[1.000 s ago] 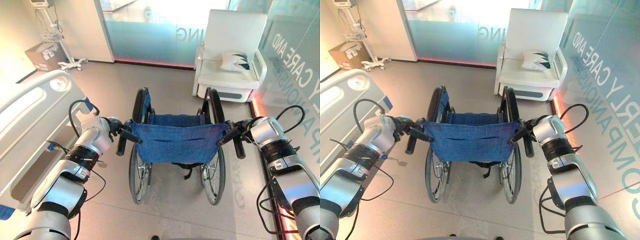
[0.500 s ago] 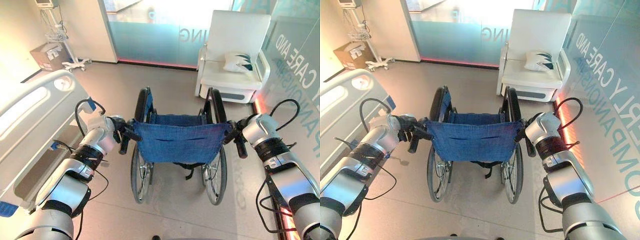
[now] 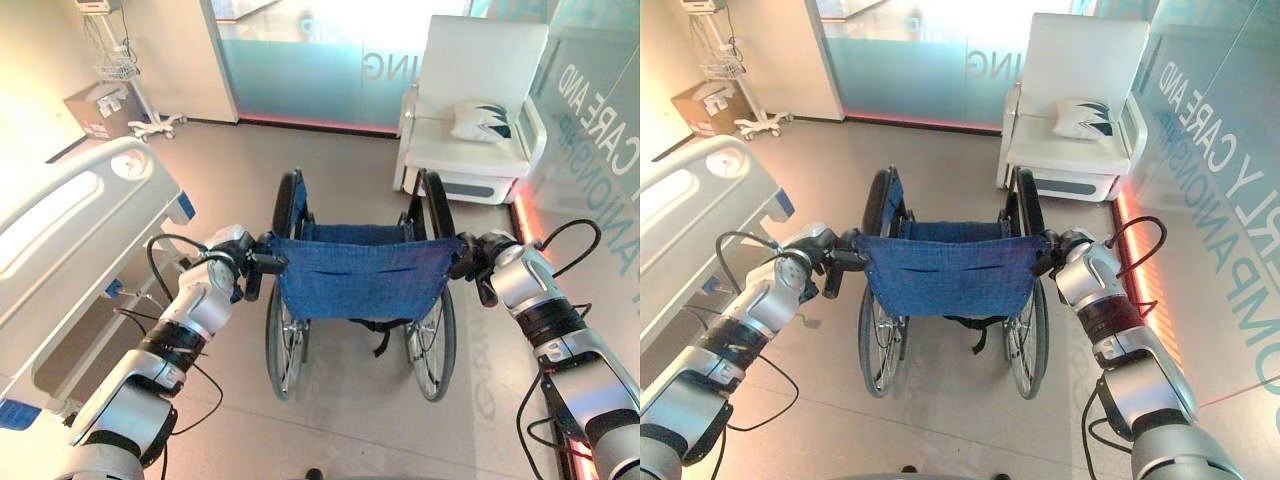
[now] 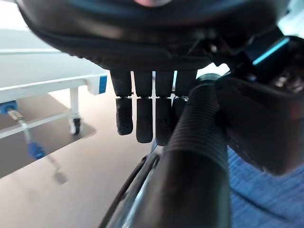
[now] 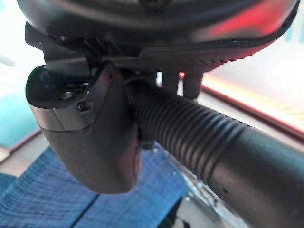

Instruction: Push the wheelchair next to the bed

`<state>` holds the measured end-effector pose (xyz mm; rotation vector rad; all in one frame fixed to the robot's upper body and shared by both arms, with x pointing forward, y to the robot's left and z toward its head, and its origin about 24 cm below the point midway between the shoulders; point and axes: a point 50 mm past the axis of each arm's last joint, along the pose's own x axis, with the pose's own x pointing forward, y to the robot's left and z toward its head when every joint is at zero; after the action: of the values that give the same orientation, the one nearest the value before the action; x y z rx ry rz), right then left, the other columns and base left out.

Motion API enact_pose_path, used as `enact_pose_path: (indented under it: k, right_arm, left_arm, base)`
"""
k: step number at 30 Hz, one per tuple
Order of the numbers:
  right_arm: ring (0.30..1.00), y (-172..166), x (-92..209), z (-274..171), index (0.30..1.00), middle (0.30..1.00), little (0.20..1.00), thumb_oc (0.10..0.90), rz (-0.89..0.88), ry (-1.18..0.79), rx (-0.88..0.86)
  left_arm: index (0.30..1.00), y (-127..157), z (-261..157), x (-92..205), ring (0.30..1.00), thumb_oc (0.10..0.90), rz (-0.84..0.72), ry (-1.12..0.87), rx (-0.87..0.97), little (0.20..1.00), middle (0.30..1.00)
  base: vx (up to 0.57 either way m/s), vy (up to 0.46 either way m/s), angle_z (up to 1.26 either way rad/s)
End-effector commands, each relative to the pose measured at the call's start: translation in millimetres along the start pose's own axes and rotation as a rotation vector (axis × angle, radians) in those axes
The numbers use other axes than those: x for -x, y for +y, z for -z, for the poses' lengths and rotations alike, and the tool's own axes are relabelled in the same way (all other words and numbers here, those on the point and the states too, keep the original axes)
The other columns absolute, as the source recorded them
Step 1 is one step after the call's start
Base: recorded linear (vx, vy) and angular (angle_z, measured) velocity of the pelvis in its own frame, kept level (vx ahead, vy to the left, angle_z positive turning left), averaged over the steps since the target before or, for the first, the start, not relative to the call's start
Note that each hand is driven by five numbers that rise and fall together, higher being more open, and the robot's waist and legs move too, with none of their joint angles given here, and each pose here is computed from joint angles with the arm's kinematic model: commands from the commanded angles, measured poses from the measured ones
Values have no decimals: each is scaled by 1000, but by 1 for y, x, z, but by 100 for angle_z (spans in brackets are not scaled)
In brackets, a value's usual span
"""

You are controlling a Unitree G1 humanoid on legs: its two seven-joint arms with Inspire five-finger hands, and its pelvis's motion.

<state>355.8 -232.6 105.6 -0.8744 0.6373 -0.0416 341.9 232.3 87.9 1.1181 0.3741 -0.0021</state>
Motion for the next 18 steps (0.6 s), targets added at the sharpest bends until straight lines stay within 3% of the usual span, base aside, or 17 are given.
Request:
enact_pose_path:
  k: [1, 8, 13, 18]
  right_arm:
    - [300, 30, -5, 40, 300, 300, 300, 400, -39, -133, 79]
    - [300, 39, -8, 38, 300, 300, 300, 400, -23, -188, 60]
    - [300, 38, -10, 37, 300, 300, 300, 400, -31, -168, 82]
    - [300, 24, -13, 16, 300, 300, 300, 400, -49, -162, 70]
  left_arm:
    - [300, -25, 40, 1, 300, 400, -27, 45, 40, 300, 300]
    - [300, -41, 35, 2, 300, 400, 25, 34, 196, 300, 300]
    - [300, -45, 34, 0, 300, 400, 86, 66, 205, 300, 300]
    - [300, -21, 34, -13, 300, 400, 108, 167, 99, 300, 300]
  base:
    - [0, 0, 0]
    - [27, -2, 0]
    - [34, -9, 1]
    - [62, -53, 1]
